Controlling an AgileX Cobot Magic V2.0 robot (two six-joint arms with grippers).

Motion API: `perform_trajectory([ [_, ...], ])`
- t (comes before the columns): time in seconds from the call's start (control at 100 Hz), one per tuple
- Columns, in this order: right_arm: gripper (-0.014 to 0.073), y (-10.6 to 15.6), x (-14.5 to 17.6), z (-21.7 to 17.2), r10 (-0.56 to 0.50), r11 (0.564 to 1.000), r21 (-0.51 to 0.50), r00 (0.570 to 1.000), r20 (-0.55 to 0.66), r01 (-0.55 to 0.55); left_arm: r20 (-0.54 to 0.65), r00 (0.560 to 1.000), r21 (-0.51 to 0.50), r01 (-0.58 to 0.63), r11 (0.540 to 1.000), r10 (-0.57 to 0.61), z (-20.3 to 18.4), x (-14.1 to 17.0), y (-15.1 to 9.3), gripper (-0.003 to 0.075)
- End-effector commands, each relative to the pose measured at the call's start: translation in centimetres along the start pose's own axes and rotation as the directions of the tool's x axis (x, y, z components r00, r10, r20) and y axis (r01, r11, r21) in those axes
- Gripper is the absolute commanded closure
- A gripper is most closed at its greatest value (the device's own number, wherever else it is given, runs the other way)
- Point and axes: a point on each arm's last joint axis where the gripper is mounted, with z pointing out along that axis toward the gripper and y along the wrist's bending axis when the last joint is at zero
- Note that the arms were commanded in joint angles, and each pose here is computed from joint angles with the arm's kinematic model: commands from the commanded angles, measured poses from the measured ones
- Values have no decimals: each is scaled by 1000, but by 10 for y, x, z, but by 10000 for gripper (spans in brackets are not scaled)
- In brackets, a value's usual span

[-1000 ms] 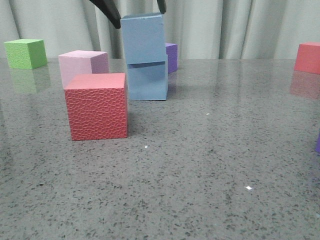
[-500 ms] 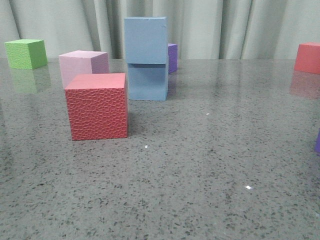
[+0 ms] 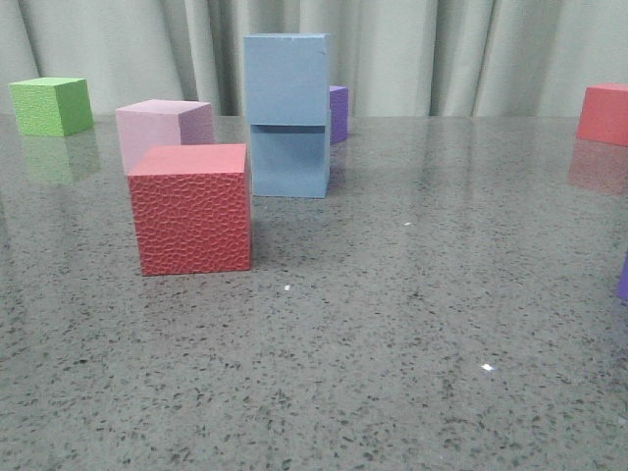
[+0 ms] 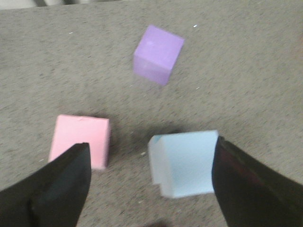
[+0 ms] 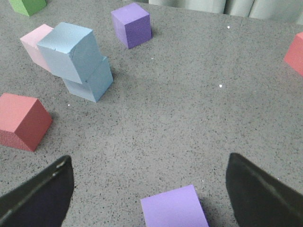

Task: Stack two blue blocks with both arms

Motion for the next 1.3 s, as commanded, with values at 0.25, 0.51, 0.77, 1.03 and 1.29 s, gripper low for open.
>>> perform_trajectory([
  [0.25,-27,-1,-8,-6,-17,1000,8,999,50,17,227,973,60,-62,996,47,-61,31,20,475],
  [0.51,347,-5,5,-14,-12,1000,9,998,55,12,300,951,79,-108,991,80,-71,69,40,707],
  [0.77,661,-14,32,-28,-18,1000,0,992,122,18,364,927,121,-139,983,86,-81,116,62,739],
  [1.03,664,-25,62,-41,-61,998,15,965,257,59,463,880,150,-195,969,106,-84,164,84,739],
  [1.29,664,-31,90,-39,-66,998,9,954,292,66,540,836,198,-237,951,96,-78,210,100,739],
])
